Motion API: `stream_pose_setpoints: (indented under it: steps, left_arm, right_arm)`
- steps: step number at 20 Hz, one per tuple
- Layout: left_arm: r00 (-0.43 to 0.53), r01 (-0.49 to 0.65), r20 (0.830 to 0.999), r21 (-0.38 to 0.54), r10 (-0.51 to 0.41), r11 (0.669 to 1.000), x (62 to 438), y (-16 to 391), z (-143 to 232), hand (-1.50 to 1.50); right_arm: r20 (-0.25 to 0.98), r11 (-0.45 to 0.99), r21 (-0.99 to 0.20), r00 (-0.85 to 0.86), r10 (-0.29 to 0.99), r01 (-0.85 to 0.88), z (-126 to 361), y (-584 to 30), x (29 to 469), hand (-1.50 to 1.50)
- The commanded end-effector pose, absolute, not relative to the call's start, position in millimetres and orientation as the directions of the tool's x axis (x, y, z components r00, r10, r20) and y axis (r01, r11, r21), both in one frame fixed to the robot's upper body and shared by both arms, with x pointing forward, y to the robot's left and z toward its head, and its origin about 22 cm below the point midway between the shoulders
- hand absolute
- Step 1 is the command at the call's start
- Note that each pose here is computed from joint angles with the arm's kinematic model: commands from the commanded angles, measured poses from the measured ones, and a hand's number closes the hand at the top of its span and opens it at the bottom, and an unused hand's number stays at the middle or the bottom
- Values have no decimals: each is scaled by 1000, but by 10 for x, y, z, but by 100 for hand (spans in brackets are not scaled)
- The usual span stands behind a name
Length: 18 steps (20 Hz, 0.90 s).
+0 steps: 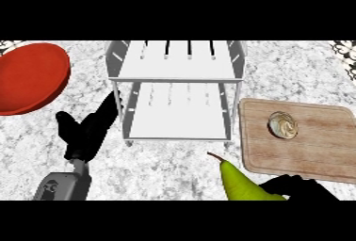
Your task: Pick the pear from the cutting board and place it in the tiered basket
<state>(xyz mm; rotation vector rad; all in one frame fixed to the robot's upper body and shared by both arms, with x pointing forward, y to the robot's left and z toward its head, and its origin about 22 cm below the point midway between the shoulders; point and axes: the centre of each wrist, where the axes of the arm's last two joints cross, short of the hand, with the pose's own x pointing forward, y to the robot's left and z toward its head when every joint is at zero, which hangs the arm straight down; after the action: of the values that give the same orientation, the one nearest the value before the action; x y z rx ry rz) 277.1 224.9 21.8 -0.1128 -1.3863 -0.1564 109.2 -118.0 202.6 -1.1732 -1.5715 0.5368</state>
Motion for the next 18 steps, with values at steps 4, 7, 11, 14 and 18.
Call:
stream_pose_setpoints:
  steps: [4,7,11,14,18]
  left_arm:
    - [183,202,982,7,-45,979,2838,2171,253,0]
    - [167,203,985,10,-45,979,2805,2185,259,0]
    - [174,206,983,19,-56,978,2796,2195,189,0]
    - [176,209,983,22,-60,978,2866,2144,184,0]
    - [165,211,985,9,-44,977,2861,2189,203,0]
  right_arm:
    - [555,468,-778,110,825,419,2254,-1132,1273,150]
    - [579,486,-765,122,806,422,2340,-1112,1476,150]
    - [607,502,-743,132,784,442,2505,-950,1920,150]
    - [617,527,-742,115,779,413,2742,-903,2165,150]
    - [651,575,-722,98,752,385,2878,-665,2618,150]
